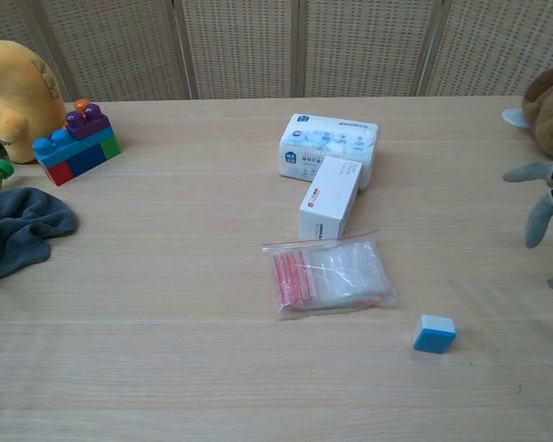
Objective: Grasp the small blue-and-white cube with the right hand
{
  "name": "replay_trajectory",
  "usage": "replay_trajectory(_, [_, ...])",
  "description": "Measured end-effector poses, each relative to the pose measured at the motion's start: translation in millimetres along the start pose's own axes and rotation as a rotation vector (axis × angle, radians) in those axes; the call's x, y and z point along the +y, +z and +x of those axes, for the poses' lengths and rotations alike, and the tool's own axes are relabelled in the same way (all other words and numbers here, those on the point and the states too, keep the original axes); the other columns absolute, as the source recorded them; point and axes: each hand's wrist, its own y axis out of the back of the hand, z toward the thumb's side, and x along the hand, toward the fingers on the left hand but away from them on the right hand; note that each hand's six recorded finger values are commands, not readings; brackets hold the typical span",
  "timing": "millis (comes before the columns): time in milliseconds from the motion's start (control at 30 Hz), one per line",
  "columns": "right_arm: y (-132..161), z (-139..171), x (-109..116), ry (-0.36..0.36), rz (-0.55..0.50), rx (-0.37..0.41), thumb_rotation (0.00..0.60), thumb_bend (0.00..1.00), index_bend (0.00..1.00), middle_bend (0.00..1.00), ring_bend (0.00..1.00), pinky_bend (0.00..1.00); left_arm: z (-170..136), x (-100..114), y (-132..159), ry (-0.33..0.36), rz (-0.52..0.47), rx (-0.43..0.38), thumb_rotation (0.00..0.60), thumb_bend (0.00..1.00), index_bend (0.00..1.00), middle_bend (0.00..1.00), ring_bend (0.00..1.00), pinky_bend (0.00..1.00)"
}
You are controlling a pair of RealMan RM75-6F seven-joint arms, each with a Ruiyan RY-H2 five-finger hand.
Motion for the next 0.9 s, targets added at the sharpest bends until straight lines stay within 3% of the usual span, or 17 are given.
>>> replay_trajectory(267, [21,-2,-14,0.022,-0.046,0.041,0.6,0.36,0.39,0.0,0.0,0.0,0,0,0,-0.002,0.0,0.0,0.6,0.0,0.03,0.0,0.0,0.0])
replay_trajectory(900, [51,-29,-75,0.125,-0.118,0.067,0.6,0.36,0.35,0.0,0.0,0.0,2,0,-3,-0.004,0.0,0.008,0.6,0.0,0.03,0.0,0.0,0.0])
